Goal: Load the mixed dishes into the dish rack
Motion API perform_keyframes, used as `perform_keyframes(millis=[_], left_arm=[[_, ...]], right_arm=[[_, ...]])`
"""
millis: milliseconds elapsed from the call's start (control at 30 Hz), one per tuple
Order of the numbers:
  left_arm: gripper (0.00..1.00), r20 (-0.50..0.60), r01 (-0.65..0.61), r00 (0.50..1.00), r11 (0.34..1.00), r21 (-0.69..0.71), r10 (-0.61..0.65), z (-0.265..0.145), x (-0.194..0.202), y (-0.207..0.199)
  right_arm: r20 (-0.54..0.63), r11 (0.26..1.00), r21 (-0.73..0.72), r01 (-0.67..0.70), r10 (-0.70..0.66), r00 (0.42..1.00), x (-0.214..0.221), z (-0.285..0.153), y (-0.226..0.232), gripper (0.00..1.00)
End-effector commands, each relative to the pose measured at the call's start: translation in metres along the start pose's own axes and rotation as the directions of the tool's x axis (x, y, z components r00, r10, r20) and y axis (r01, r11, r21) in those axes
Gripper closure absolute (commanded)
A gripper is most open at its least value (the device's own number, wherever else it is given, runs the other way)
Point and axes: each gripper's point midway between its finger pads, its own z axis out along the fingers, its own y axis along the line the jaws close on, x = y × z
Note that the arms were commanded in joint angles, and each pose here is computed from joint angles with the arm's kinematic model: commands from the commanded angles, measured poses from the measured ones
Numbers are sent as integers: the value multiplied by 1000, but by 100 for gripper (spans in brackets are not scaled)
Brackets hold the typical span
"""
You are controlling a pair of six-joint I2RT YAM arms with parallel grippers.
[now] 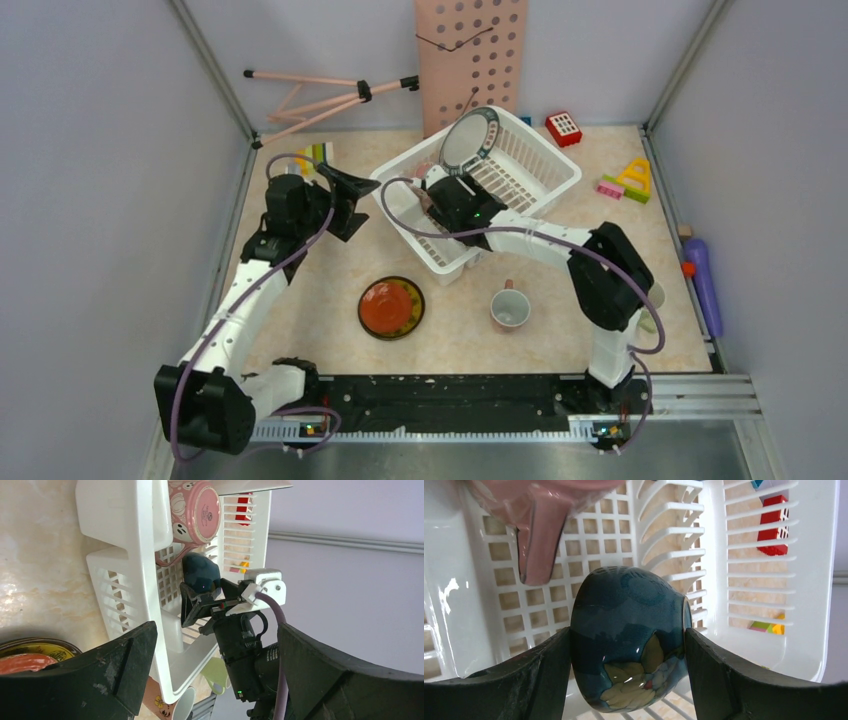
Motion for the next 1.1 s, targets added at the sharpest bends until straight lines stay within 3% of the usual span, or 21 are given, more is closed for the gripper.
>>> perform_keyframes(millis=[0, 67, 100, 167, 333, 700, 867, 1067], left_arm=[[6, 28, -40, 999, 999, 31, 39, -9, -5, -5], [6, 31, -41, 999, 999, 29, 40, -9, -5, -4], [6, 31, -40, 999, 999, 27, 39, -8, -6, -4], [6, 29, -32, 999, 999, 19, 31, -8, -6, -2], [6, 29, -31, 999, 999, 7, 31, -6, -7, 0], [7, -12, -48, 999, 997, -63, 47, 12, -3, 25], [9, -57, -59, 997, 992, -108, 53, 32, 7, 41], [17, -93, -92, 993, 982, -163, 78, 57, 20, 54]], right_arm=[[10, 999, 41, -27, 27, 1000, -33, 0, -9, 85], [-37, 1000, -27, -12, 11, 999, -26, 1, 4, 30], [-34, 998, -52, -17, 16, 999, -26, 1, 10, 18], [-25, 993, -108, -41, 39, 999, -28, -2, 19, 10], [-5, 981, -170, -94, 94, 996, -35, -13, 23, 1], [94, 952, -237, -193, 220, 971, -58, -58, -2, 1], [132, 917, -218, -335, 368, 920, -59, -89, -35, 2], [65, 846, -239, -477, 503, 862, -26, -130, -49, 2]])
